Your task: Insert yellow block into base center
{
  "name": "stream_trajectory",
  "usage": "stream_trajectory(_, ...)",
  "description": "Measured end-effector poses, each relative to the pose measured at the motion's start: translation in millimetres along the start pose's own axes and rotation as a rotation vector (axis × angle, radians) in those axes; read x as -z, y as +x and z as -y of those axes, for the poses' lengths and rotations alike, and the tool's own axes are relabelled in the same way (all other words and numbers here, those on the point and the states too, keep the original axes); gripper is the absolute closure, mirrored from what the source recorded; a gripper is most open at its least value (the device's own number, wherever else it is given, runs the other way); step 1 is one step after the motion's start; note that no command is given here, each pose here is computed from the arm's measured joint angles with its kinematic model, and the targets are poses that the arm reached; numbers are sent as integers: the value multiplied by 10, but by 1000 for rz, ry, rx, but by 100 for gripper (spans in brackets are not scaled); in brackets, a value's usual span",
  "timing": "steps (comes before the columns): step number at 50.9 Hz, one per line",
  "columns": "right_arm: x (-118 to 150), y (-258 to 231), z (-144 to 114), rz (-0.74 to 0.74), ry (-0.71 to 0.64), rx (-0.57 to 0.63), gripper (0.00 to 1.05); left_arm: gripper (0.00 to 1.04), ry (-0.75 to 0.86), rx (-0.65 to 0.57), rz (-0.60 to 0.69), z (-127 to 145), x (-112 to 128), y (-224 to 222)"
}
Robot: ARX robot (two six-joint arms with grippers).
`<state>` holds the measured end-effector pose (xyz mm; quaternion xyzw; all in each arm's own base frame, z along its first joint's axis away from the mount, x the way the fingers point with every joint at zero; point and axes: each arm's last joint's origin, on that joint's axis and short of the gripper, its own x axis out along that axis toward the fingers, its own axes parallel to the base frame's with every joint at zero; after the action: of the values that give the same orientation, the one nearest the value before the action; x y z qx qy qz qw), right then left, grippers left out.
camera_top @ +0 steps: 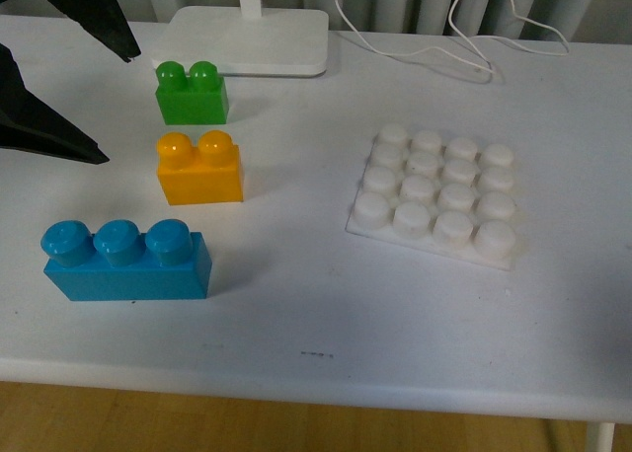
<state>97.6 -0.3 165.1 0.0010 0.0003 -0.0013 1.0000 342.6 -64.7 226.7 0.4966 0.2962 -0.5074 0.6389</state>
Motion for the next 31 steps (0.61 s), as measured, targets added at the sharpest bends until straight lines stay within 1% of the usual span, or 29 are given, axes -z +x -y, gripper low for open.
stream_trajectory(5,0,0,0,0,0,0,9,6,64,-20,-39,-138,-24,101)
stream_trajectory(12,0,0,0,0,0,0,9,6,96,-8,-14,-248,-137,295)
stream_trajectory(18,0,0,0,0,0,0,9,6,97,15,15,-303,-212,446)
stream_trajectory(27,0,0,0,0,0,0,9,6,79,35,10,-349,-210,582)
stream_trajectory(31,0,0,0,0,0,0,9,6,59,51,27,-354,-214,645)
